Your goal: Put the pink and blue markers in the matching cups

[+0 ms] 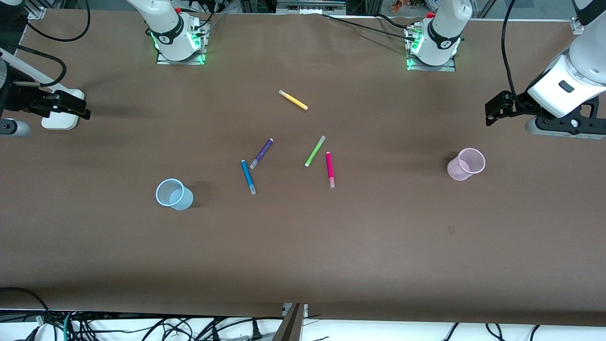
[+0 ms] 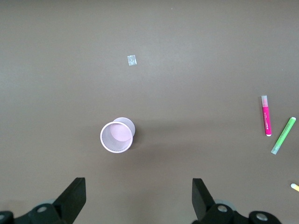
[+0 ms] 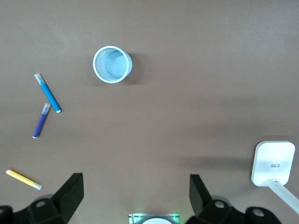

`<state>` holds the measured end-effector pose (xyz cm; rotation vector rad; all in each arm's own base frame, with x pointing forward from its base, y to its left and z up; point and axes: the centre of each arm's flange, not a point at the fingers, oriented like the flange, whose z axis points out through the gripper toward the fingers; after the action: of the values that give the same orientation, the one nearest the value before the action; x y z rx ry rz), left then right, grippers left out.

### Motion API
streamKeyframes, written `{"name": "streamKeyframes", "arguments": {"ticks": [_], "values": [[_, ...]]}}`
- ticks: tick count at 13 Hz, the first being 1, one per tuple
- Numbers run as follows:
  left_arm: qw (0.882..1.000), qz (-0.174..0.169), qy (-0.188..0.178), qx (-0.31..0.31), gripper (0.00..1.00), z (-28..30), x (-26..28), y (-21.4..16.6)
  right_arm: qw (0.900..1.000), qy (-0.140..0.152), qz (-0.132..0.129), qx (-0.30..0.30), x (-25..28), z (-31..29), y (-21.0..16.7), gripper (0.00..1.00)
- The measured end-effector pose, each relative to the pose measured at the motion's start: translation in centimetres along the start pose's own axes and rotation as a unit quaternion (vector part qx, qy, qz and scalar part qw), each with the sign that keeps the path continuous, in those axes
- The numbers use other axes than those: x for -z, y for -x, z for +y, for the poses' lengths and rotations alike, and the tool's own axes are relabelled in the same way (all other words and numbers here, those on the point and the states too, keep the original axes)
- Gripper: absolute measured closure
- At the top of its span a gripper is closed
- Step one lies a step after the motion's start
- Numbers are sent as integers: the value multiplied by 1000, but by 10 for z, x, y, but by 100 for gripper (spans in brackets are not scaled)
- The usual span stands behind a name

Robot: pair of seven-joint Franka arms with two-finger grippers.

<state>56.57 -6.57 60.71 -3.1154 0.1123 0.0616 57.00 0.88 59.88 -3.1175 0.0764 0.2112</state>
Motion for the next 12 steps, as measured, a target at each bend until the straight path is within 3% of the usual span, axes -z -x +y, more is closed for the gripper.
{"name": "streamKeyframes", "arguments": {"ticks": [12], "values": [[1000,1,0,4,0,-4,2,-5,1000,1,-5,-2,-6,-1,-4,0]]}}
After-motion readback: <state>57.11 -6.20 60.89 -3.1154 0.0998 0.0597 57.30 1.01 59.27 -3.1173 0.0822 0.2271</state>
